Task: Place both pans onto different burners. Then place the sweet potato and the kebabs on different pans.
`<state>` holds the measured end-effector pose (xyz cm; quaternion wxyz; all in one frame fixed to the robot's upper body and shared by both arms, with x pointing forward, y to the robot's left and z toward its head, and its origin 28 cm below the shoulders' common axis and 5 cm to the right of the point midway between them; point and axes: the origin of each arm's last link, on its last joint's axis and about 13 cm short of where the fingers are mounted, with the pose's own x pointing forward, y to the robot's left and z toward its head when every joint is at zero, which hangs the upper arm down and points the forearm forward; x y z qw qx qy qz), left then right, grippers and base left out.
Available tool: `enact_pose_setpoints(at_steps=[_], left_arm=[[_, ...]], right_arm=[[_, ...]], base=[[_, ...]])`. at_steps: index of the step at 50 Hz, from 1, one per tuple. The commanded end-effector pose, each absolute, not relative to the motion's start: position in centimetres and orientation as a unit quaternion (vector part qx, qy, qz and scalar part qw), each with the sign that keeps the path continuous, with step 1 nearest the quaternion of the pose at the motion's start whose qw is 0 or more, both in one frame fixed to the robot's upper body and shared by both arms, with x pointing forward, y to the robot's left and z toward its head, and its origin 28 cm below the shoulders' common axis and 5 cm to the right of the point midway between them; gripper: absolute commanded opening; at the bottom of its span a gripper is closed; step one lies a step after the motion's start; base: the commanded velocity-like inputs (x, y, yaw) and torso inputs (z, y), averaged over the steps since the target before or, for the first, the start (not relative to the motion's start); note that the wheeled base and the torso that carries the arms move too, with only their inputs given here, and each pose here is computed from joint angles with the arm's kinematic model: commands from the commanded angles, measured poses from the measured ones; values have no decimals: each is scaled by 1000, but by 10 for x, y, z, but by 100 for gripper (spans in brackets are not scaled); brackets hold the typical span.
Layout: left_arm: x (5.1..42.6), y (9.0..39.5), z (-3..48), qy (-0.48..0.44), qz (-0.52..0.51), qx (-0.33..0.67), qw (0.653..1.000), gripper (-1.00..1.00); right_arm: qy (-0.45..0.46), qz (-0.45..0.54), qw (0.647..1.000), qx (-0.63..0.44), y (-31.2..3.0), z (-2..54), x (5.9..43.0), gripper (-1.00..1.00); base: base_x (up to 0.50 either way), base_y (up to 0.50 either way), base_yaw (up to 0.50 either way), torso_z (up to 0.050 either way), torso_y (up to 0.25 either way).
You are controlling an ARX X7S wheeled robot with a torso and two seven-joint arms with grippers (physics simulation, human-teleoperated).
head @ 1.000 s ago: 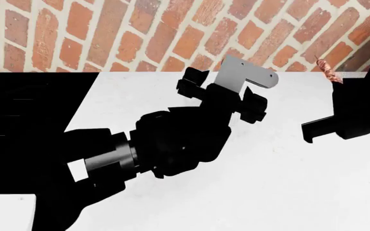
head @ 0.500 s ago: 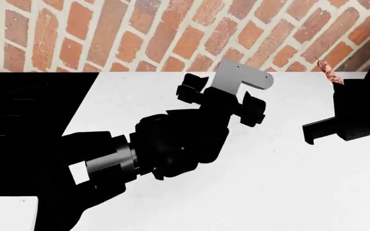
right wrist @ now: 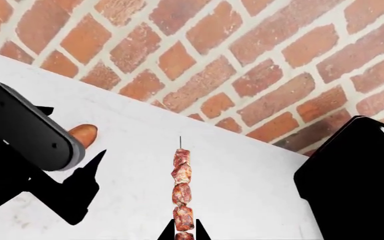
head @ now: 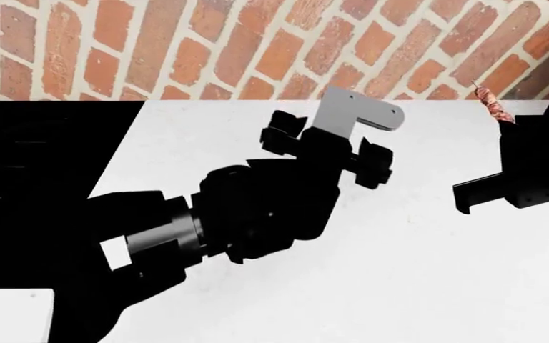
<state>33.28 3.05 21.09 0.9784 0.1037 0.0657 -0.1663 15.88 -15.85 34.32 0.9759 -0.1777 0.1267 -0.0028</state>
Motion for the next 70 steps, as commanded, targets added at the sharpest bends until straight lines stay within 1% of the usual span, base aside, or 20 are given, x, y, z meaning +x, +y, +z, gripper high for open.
enact_pose_setpoints(at_steps=[1, 6, 36, 51, 58, 70], left_arm=[[336, 32, 214, 64, -144, 100, 982, 100], [338, 33, 214, 68, -134, 100, 984, 100], [332, 32, 210, 74, -157, 119, 978, 100], [333, 33, 208, 84, -140, 121, 979, 100], [333, 36, 203, 88, -129, 158, 975, 100], [331, 38, 197, 96, -125, 179, 971, 100]], right_arm=[[123, -6, 976, -179, -159, 344, 158, -100], [124, -7, 976, -179, -159, 343, 159, -100], [125, -7, 976, -179, -159, 341, 159, -100], [127, -8, 976, -179, -160, 339, 159, -100], [129, -7, 975, -179, -160, 337, 160, -100], [131, -7, 975, -180, -161, 336, 160, -100]], base=[[0, 0, 0, 0, -164], [0, 0, 0, 0, -189], [0, 0, 0, 0, -28], [0, 0, 0, 0, -25], [0, 0, 0, 0, 0], [0, 0, 0, 0, 0]])
